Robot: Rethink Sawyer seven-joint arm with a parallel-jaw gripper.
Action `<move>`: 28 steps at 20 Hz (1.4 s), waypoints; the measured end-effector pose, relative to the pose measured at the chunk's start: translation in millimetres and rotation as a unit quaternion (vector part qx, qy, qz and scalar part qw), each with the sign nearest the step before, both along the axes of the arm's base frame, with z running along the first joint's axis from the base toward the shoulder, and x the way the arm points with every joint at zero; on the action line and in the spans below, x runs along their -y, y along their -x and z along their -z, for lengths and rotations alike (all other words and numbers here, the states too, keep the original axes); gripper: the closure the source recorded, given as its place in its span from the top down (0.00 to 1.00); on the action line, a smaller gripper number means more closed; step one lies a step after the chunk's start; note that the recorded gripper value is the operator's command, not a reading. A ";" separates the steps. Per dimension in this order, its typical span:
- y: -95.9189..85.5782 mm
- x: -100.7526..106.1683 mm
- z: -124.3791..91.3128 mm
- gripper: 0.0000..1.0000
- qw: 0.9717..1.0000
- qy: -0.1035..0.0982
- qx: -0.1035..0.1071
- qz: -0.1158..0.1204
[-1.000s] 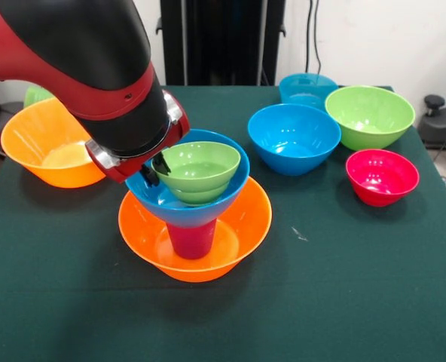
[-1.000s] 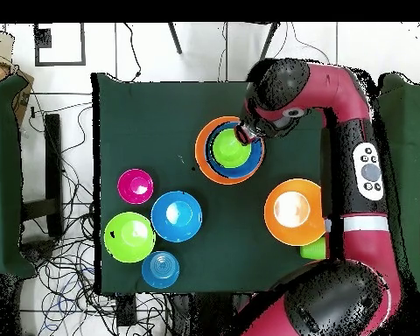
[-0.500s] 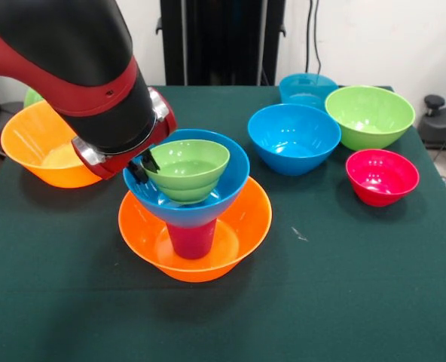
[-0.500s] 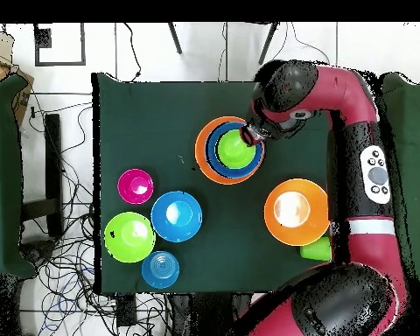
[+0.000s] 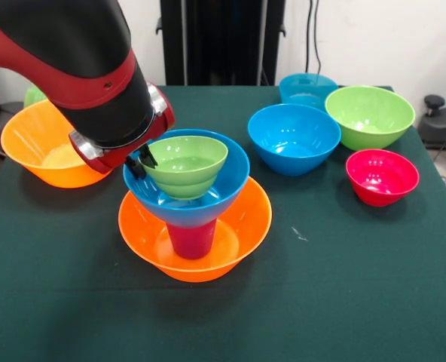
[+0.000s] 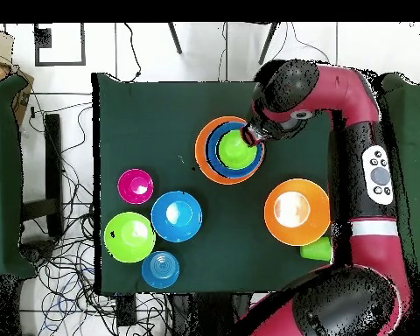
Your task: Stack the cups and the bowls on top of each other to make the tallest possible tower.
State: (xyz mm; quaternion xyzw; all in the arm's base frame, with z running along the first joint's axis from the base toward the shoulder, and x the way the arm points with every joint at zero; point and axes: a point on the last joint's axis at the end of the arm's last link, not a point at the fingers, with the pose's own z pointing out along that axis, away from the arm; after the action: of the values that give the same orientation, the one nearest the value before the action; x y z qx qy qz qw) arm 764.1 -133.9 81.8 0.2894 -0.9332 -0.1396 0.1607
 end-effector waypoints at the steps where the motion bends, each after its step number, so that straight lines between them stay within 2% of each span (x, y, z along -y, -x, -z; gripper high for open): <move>1: 0.0 -0.1 -1.6 0.00 1.000 0.001 0.001 -0.001; 11: -1.2 -0.2 -16.0 0.00 1.000 0.009 0.007 -0.006; 28: 2.9 2.1 -12.7 0.00 1.000 0.013 0.001 -0.007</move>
State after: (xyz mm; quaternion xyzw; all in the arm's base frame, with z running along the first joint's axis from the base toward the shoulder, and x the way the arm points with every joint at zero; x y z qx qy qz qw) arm 761.2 -136.0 94.6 0.2938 -0.9331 -0.1265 0.1642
